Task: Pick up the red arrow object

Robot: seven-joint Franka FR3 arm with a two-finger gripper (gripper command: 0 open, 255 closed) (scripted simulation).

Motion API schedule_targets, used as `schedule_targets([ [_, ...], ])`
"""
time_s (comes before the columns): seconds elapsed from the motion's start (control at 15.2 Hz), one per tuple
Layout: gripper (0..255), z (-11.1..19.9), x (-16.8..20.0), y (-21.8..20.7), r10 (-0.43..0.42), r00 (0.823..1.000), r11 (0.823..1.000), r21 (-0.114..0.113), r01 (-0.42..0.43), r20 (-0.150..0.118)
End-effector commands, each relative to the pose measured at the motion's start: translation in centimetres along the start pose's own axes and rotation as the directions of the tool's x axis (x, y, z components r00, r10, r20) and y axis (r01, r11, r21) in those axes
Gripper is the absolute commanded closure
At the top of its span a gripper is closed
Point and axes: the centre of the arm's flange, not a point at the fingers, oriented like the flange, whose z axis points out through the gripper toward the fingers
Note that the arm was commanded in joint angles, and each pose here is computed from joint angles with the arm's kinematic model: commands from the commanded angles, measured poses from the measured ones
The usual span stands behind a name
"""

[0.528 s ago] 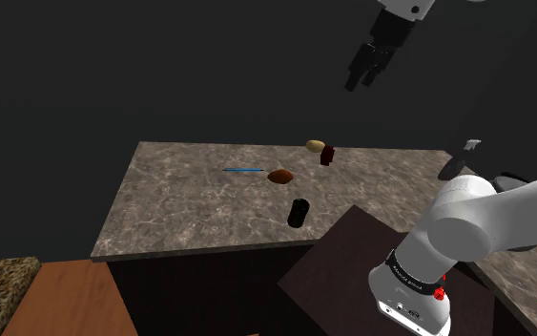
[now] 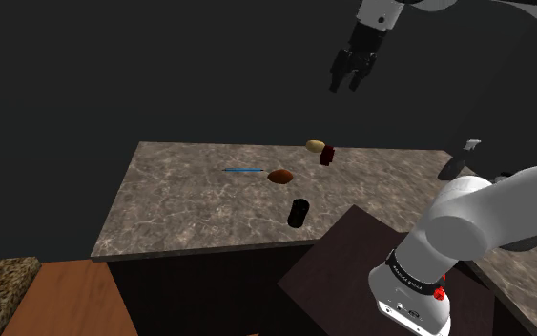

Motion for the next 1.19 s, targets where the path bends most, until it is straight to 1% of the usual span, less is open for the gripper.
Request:
schedule_targets([
  [0.0,0,1.6,2.3,1.5,0.044,0.999,0.999,0.007,-0.044,0.029],
  [0.26,0,4.7,6.3,4.8,0.128,0.988,0.991,0.018,-0.130,0.086],
  [0.53,0,8.1,9.8,8.3,0.209,0.967,0.976,0.024,-0.215,0.144],
  [0.79,0,11.7,12.9,12.1,0.287,0.936,0.954,0.025,-0.298,0.202],
  [0.92,0,13.6,14.2,14.0,0.325,0.917,0.940,0.024,-0.339,0.230],
  [1.12,0,16.5,15.9,17.0,0.380,0.884,0.916,0.020,-0.400,0.273],
])
